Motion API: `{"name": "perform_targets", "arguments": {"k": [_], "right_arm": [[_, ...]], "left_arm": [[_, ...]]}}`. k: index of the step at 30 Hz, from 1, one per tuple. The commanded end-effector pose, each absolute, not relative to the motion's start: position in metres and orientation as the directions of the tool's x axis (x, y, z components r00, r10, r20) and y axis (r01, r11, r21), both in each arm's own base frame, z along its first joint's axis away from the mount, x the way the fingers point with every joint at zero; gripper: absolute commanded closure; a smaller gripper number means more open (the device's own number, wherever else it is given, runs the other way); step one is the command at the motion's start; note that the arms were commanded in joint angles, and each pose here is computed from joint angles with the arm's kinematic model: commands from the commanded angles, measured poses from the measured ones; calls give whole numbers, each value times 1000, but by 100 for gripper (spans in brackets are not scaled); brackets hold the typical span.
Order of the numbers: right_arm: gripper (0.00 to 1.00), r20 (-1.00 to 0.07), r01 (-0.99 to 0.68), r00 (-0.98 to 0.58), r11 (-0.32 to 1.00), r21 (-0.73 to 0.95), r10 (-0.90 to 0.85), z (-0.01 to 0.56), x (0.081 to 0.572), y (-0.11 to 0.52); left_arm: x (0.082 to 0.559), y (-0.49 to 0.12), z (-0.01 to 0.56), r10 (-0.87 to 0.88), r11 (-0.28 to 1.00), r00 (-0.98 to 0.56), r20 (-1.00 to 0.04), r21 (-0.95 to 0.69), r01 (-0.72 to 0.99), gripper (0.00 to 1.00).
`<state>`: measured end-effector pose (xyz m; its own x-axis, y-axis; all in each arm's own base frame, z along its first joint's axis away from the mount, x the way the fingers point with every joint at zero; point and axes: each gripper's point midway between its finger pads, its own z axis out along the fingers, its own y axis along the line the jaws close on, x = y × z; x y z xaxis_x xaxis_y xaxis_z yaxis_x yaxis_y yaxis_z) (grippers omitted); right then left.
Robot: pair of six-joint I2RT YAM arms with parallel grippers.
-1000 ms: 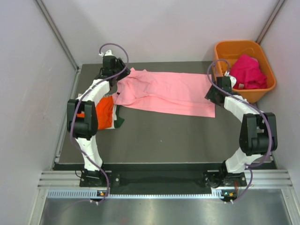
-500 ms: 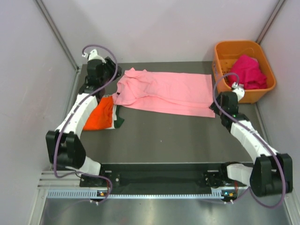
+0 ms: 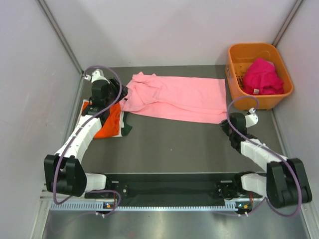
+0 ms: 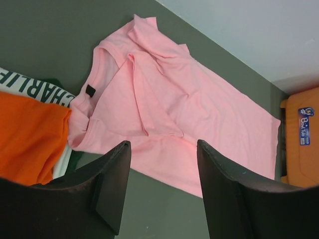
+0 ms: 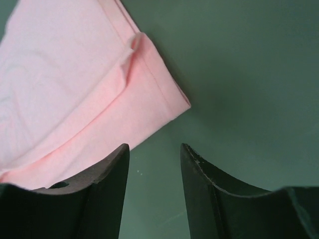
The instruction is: Fold and stack the t-shirts
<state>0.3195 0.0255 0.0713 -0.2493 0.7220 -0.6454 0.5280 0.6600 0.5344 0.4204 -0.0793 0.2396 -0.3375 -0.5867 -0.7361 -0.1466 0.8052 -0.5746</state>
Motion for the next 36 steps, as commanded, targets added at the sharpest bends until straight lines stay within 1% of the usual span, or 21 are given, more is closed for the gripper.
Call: {"name": "perform_targets", "arguments": {"k": [1, 6, 10, 15, 18, 19, 20, 21, 22, 24, 29, 32, 33, 36], "right_arm": [[55, -588, 538, -152, 565, 625, 795, 83, 348, 32], [60, -538, 581, -143, 511, 634, 831, 63, 359, 36], [62, -505, 598, -98, 457, 659, 857, 57, 364, 36], [62, -516, 623, -68, 441, 646, 854, 53, 369, 29], [67, -523, 635, -70, 442, 633, 850, 51, 373, 28], [73, -523, 629, -79, 449, 635, 849, 53, 378, 29], [91, -522, 641, -95, 453, 619, 848, 49, 376, 29], [97, -522, 645, -101, 455, 613, 847, 49, 376, 28], [100, -523, 649, -102, 455, 610, 846, 49, 375, 24], [100, -528, 639, -87, 454, 621, 845, 58, 371, 18], [100, -571, 638, -63, 473, 608, 818, 69, 347, -14], [100, -571, 631, -97, 494, 598, 815, 65, 339, -19], [100, -578, 644, -89, 489, 588, 811, 64, 336, -30], [100, -585, 640, -123, 514, 571, 802, 61, 333, -27]], "left_arm": [[413, -76, 263, -619, 781, -268, -738, -613, -118, 40], [403, -67, 246, -623, 782, -263, -737, -601, -166, 41], [397, -61, 242, -621, 784, -249, -743, -591, -191, 42], [395, -56, 242, -620, 784, -232, -749, -585, -207, 42], [393, -53, 239, -621, 783, -228, -749, -581, -224, 42], [393, -53, 238, -623, 781, -231, -747, -582, -227, 42], [393, -53, 235, -622, 782, -238, -746, -578, -232, 43], [392, -54, 229, -619, 784, -254, -743, -572, -240, 43], [393, -54, 229, -617, 786, -262, -742, -569, -242, 44], [391, -56, 215, -600, 799, -312, -736, -540, -263, 45], [382, -69, 166, -571, 820, -468, -674, -500, -280, 45], [372, -75, 128, -548, 835, -542, -637, -459, -304, 48], [372, -75, 119, -541, 839, -552, -635, -448, -308, 49], [365, -79, 89, -518, 853, -601, -609, -425, -303, 49]]}}
